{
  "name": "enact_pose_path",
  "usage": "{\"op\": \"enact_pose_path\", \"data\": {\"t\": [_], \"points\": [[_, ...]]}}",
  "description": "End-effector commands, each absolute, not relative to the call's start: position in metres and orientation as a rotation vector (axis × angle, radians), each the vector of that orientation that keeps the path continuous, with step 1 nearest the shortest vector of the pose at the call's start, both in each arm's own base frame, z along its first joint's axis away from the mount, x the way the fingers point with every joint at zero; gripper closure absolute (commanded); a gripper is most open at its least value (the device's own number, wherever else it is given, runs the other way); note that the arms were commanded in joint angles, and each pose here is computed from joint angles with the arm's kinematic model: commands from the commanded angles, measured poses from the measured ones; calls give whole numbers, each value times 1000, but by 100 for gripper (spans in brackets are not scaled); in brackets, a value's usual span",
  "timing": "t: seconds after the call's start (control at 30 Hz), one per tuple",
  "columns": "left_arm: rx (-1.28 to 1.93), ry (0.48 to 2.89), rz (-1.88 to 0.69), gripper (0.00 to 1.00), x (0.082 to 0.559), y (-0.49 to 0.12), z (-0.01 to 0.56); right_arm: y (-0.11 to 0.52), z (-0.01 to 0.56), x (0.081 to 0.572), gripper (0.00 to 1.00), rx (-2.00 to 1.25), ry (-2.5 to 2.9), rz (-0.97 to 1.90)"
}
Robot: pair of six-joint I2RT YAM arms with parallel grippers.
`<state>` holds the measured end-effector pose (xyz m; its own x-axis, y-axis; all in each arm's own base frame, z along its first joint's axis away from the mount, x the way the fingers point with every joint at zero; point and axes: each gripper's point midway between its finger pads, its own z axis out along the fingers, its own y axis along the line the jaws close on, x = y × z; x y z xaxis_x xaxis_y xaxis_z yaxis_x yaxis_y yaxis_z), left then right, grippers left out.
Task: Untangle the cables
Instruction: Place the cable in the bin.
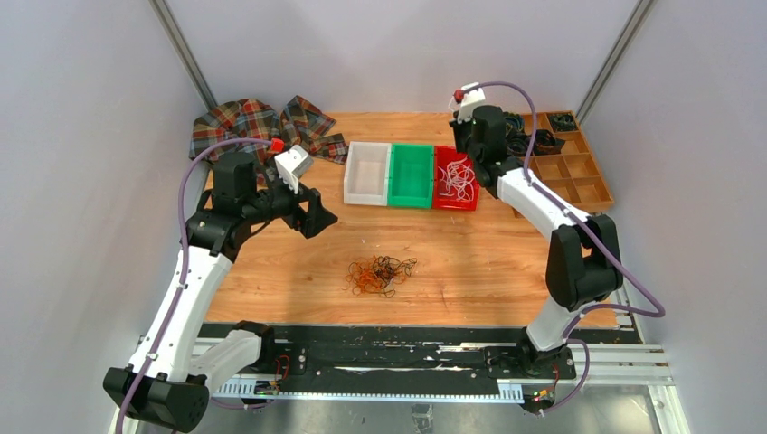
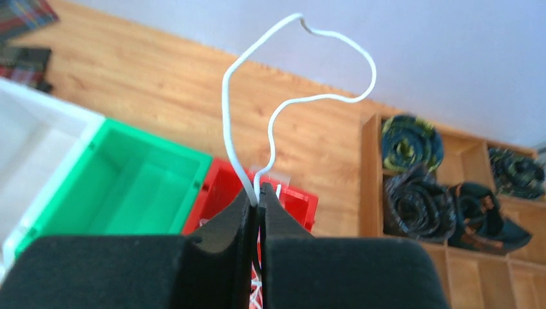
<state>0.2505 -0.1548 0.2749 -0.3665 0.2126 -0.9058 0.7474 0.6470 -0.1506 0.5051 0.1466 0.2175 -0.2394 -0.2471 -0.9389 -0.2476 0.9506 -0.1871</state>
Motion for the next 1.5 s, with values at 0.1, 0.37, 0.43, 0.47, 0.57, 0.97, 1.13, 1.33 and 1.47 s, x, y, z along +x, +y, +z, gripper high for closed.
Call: {"op": "enact_pose_path", "data": {"t": [0.1, 0.37, 0.43, 0.47, 0.57, 0.97, 1.13, 1.33, 1.47], "points": [[780, 1847, -699, 14, 251, -157, 291, 143, 254, 522, 99, -342, 1753, -21], [780, 1842, -704, 14, 251, -158, 292, 141, 169, 499, 99, -377, 1912, -10], [777, 1840, -707, 14, 251, -158, 293, 143, 148, 490, 100, -401, 1960, 4], [774, 1841, -708, 14, 251, -158, 293, 145, 140, 486, 100, -411, 1981, 12], [771, 1841, -712, 14, 251, -159, 293, 152, 117, 474, 99, -452, 2065, 43], [768, 1834, -707, 14, 249, -158, 294, 147, 104, 468, 61, -414, 2259, -17], [774, 1837, -712, 14, 249, -158, 292, 148, 134, 468, 51, -401, 2198, 10], [779, 1834, -721, 14, 249, -160, 293, 165, 168, 467, 51, -421, 2125, 157], [779, 1837, -721, 14, 249, -160, 292, 179, 163, 477, 63, -392, 2134, 256]]}}
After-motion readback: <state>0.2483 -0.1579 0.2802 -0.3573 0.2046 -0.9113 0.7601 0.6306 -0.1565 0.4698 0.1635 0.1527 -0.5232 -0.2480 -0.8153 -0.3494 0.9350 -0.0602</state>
